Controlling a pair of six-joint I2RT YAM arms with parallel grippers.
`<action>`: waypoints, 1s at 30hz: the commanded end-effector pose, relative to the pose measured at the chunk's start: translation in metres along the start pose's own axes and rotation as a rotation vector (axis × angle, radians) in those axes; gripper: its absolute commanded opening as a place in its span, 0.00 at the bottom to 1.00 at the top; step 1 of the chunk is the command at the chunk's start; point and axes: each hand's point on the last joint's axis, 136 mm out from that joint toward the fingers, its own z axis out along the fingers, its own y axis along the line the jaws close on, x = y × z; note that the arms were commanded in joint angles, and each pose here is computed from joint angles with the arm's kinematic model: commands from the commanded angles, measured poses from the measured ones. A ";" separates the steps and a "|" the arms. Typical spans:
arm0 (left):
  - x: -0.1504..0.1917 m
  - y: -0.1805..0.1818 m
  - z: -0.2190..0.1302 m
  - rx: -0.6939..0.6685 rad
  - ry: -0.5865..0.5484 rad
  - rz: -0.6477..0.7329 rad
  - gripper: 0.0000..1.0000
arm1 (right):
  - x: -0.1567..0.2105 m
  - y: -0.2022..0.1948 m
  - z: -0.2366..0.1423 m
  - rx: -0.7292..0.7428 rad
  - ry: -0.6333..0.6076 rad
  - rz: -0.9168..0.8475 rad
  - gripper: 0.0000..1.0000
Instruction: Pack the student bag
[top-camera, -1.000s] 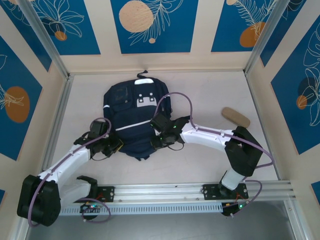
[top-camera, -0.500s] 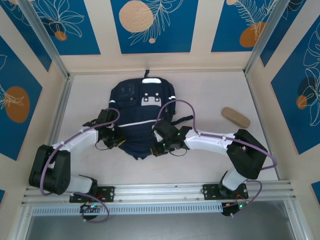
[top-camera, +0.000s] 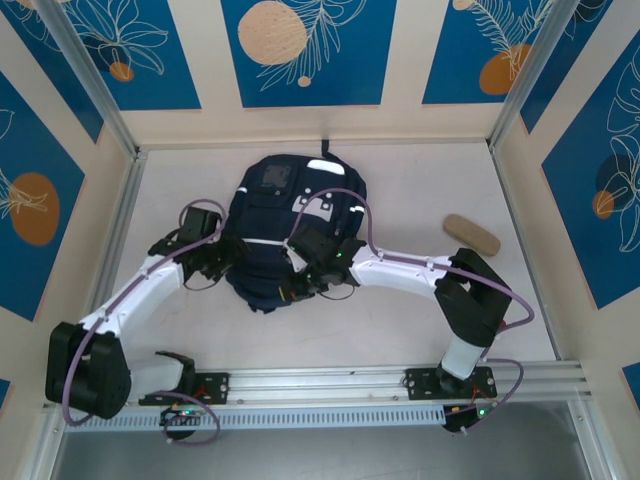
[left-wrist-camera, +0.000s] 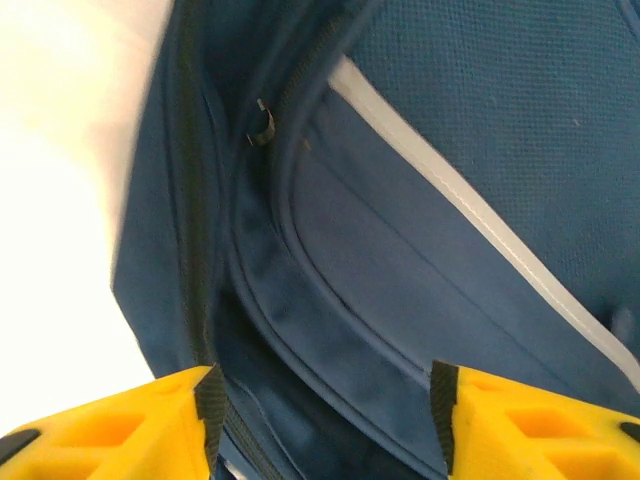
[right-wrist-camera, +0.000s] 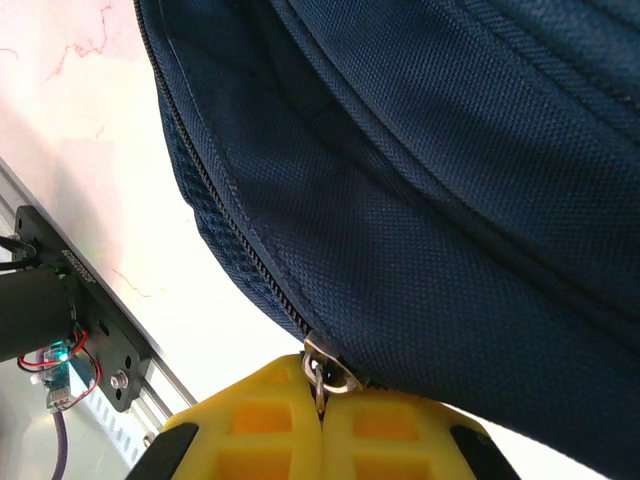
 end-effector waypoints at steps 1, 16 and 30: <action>0.028 -0.001 0.000 0.036 0.101 -0.122 0.62 | -0.007 0.019 -0.004 -0.043 0.003 -0.005 0.00; 0.063 -0.003 0.018 0.043 0.088 -0.248 0.53 | -0.009 0.016 -0.002 -0.020 0.004 0.007 0.00; 0.056 0.029 0.029 -0.095 -0.049 -0.268 0.12 | 0.017 -0.027 -0.024 0.219 0.023 -0.001 0.00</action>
